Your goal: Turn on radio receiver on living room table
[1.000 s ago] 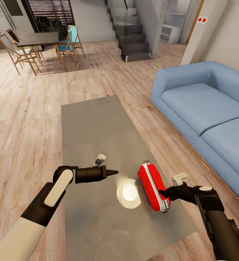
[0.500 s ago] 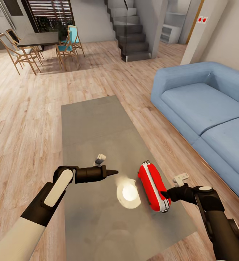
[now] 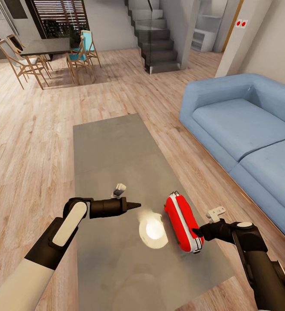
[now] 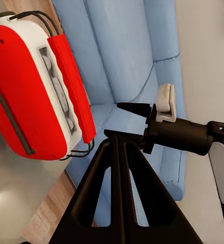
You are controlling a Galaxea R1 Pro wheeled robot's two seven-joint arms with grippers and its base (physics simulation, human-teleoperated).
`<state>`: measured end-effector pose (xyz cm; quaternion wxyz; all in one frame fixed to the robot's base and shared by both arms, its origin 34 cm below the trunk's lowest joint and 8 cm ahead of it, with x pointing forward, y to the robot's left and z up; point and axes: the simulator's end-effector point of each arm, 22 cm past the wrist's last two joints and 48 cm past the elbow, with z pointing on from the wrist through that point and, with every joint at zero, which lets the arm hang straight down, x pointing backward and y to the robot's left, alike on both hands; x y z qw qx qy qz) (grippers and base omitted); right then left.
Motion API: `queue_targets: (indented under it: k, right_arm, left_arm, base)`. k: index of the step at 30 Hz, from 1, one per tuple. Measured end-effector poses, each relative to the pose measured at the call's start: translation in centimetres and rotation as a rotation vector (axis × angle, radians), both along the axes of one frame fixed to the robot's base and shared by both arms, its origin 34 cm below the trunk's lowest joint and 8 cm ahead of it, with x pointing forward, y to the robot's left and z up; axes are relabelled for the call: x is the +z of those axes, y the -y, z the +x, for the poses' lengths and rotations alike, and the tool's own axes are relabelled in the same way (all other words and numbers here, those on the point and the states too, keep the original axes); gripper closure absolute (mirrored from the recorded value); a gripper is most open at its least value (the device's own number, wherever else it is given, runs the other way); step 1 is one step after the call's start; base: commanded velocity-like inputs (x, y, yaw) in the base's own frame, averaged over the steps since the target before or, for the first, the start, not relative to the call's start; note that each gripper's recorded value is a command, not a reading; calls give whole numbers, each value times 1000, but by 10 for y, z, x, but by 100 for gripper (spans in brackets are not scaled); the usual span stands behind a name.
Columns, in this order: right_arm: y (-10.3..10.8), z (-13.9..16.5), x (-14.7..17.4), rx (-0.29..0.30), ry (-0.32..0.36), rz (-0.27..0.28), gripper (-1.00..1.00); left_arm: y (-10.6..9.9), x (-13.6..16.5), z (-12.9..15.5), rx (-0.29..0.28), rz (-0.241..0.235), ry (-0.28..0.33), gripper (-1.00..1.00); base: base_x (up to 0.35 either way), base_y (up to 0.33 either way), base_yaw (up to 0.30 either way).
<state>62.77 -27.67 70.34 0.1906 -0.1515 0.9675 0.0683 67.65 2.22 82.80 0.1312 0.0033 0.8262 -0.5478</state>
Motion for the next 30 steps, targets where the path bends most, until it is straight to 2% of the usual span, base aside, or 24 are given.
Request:
queue_targets:
  k: [13, 30]
  right_arm:
    - [0, 0, 0, 0, -1, 1, -100]
    - [0, -1, -2, -2, -5, 3, -100]
  left_arm:
    - [0, 1, 0, 0, 0, 2, 100]
    - [0, 2, 1, -1, 0, 6, 100]
  base:
    - [-19, -7, 0]
    - [-245, -139, 0]
